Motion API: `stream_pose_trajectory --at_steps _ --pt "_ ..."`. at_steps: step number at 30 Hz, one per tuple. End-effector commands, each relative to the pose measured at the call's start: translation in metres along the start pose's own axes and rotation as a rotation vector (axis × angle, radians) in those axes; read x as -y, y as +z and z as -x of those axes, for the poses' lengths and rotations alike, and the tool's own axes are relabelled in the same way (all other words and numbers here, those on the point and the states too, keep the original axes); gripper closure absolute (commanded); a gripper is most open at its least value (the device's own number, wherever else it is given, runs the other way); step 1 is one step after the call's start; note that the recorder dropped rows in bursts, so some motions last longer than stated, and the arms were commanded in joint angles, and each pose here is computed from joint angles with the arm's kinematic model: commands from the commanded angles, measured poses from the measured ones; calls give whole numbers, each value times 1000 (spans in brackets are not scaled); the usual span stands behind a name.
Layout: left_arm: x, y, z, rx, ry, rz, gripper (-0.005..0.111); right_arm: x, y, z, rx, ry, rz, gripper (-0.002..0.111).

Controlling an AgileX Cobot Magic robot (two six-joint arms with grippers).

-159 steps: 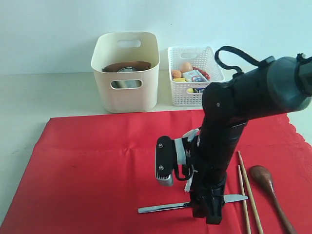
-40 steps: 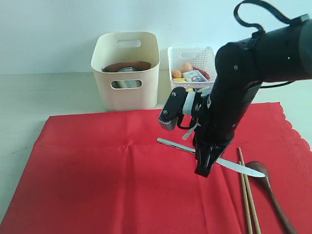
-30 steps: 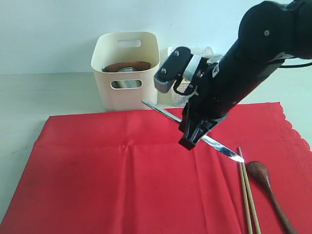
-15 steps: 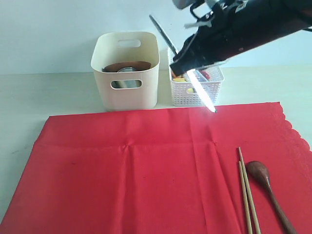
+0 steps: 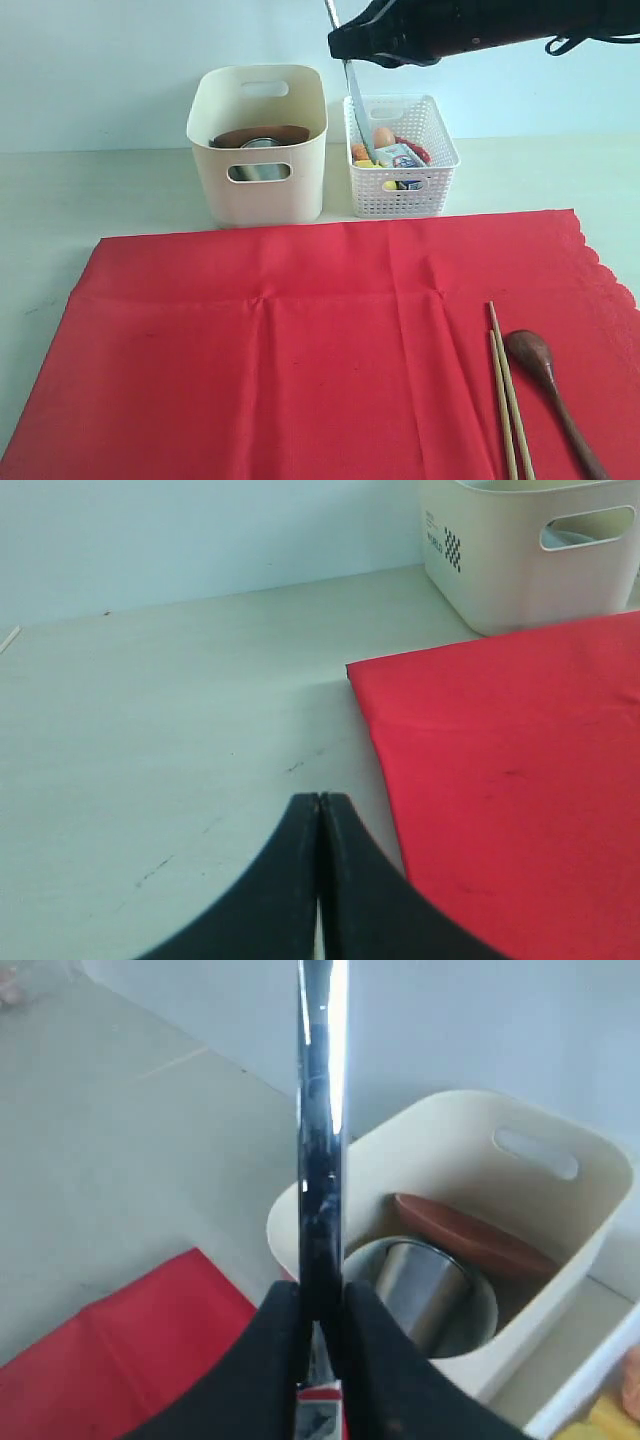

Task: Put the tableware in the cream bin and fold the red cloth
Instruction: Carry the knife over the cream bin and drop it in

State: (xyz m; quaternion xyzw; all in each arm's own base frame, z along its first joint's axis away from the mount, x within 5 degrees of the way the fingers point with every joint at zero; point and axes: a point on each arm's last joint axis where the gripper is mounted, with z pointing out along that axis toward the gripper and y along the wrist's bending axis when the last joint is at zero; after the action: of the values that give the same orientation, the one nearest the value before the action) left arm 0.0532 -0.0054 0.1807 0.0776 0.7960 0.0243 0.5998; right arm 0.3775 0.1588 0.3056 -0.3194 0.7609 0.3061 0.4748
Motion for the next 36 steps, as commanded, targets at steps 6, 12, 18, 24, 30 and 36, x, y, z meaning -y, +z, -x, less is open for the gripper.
stream_pose_trajectory --at_steps 6,12,18,24,30,36 --pt "1 0 0 7 1 -7 107 34 14 12 217 9 147 108" --pt "1 0 0 7 1 -7 107 47 31 20 276 -4 198 108" --pt "1 0 0 7 1 -7 107 62 48 21 295 -19 203 108" --pt "-2 0 -1 -3 77 22 107 80 71 14 323 -4 211 108" --pt "-2 0 -1 -3 77 22 107 91 90 0 326 -30 255 108" --pt "-2 0 -1 -3 77 22 107 107 115 -30 296 3 263 108"
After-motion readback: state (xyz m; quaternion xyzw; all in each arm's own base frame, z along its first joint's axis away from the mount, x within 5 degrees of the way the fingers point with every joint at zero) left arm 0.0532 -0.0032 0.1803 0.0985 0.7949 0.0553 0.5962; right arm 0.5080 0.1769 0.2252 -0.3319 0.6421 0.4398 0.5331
